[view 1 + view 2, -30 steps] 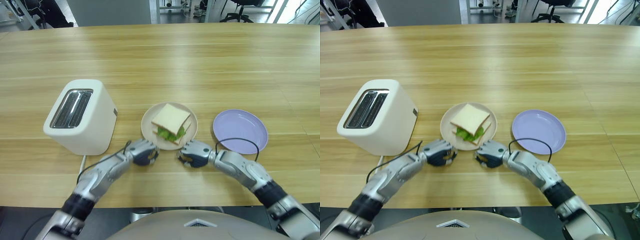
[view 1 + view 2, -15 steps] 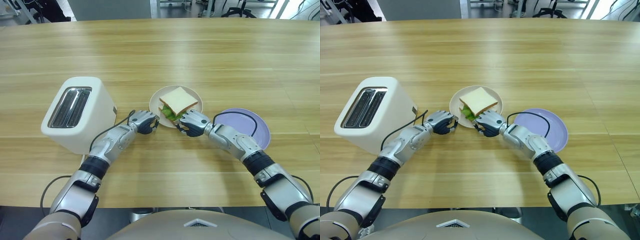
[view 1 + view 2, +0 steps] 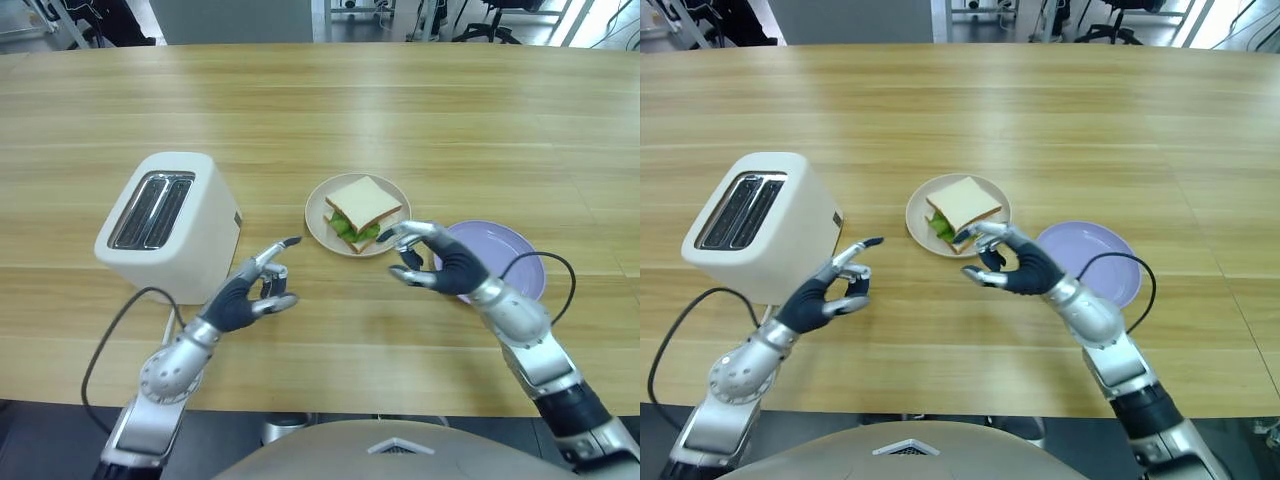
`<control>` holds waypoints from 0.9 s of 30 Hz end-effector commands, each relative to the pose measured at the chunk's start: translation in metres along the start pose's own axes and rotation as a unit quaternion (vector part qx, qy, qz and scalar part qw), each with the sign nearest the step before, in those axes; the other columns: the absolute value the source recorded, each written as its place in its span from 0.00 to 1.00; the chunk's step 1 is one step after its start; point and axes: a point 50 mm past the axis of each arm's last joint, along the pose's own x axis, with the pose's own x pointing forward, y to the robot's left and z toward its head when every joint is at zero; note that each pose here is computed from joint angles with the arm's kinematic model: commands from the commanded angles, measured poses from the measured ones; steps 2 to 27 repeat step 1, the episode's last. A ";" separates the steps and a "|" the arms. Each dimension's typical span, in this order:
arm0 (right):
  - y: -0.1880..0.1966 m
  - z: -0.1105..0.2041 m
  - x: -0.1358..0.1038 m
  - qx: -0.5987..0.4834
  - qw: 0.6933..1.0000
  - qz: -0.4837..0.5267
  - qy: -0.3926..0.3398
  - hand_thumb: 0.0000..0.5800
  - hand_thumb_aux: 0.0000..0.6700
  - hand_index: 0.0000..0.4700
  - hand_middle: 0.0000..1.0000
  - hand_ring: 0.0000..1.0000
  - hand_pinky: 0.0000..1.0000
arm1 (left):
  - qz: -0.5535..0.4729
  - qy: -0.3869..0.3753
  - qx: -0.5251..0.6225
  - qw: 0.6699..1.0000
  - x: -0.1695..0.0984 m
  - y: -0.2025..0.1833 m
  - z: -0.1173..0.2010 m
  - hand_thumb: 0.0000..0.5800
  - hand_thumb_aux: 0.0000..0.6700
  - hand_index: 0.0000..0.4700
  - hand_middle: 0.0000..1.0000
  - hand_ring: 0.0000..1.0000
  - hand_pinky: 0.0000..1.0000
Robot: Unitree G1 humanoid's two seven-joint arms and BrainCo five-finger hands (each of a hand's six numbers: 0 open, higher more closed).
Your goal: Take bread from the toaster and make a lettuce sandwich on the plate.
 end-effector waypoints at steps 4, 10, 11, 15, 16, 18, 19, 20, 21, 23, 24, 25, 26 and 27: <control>-0.005 0.005 -0.018 0.097 0.995 -0.028 -0.022 0.00 0.00 0.00 0.00 0.00 0.00 | 0.055 -0.076 -0.096 0.991 -0.008 -0.002 0.012 0.00 0.00 0.00 0.00 0.00 0.00; -0.005 0.005 -0.018 0.097 0.995 -0.028 -0.022 0.00 0.00 0.00 0.00 0.00 0.00 | 0.055 -0.076 -0.096 0.991 -0.008 -0.002 0.012 0.00 0.00 0.00 0.00 0.00 0.00; -0.005 0.005 -0.018 0.097 0.995 -0.028 -0.022 0.00 0.00 0.00 0.00 0.00 0.00 | 0.055 -0.076 -0.096 0.991 -0.008 -0.002 0.012 0.00 0.00 0.00 0.00 0.00 0.00; -0.005 0.005 -0.018 0.097 0.995 -0.028 -0.022 0.00 0.00 0.00 0.00 0.00 0.00 | 0.055 -0.076 -0.096 0.991 -0.008 -0.002 0.012 0.00 0.00 0.00 0.00 0.00 0.00; -0.005 0.005 -0.018 0.097 0.995 -0.028 -0.022 0.00 0.00 0.00 0.00 0.00 0.00 | 0.055 -0.076 -0.096 0.991 -0.008 -0.002 0.012 0.00 0.00 0.00 0.00 0.00 0.00; -0.005 0.005 -0.018 0.097 0.995 -0.028 -0.022 0.00 0.00 0.00 0.00 0.00 0.00 | 0.055 -0.076 -0.096 0.991 -0.008 -0.002 0.012 0.00 0.00 0.00 0.00 0.00 0.00; -0.005 0.005 -0.018 0.097 0.995 -0.028 -0.022 0.00 0.00 0.00 0.00 0.00 0.00 | 0.055 -0.076 -0.096 0.991 -0.008 -0.002 0.012 0.00 0.00 0.00 0.00 0.00 0.00; -0.005 0.005 -0.018 0.097 0.995 -0.028 -0.022 0.00 0.00 0.00 0.00 0.00 0.00 | 0.055 -0.076 -0.096 0.991 -0.008 -0.002 0.012 0.00 0.00 0.00 0.00 0.00 0.00; -0.005 0.005 -0.018 0.097 0.995 -0.028 -0.022 0.00 0.00 0.00 0.00 0.00 0.00 | 0.055 -0.076 -0.096 0.991 -0.008 -0.002 0.012 0.00 0.00 0.00 0.00 0.00 0.00; -0.005 0.005 -0.018 0.097 0.995 -0.028 -0.022 0.00 0.00 0.00 0.00 0.00 0.00 | 0.055 -0.076 -0.096 0.991 -0.008 -0.002 0.012 0.00 0.00 0.00 0.00 0.00 0.00; -0.005 0.005 -0.018 0.097 0.995 -0.028 -0.022 0.00 0.00 0.00 0.00 0.00 0.00 | 0.055 -0.076 -0.096 0.991 -0.008 -0.002 0.012 0.00 0.00 0.00 0.00 0.00 0.00; -0.005 0.005 -0.018 0.097 0.995 -0.028 -0.022 0.00 0.00 0.00 0.00 0.00 0.00 | 0.055 -0.076 -0.096 0.991 -0.008 -0.002 0.012 0.00 0.00 0.00 0.00 0.00 0.00; -0.005 0.005 -0.018 0.097 0.995 -0.028 -0.022 0.00 0.00 0.00 0.00 0.00 0.00 | 0.055 -0.076 -0.096 0.991 -0.008 -0.002 0.012 0.00 0.00 0.00 0.00 0.00 0.00; -0.005 0.005 -0.018 0.097 0.995 -0.028 -0.022 0.00 0.00 0.00 0.00 0.00 0.00 | 0.055 -0.076 -0.096 0.991 -0.008 -0.002 0.012 0.00 0.00 0.00 0.00 0.00 0.00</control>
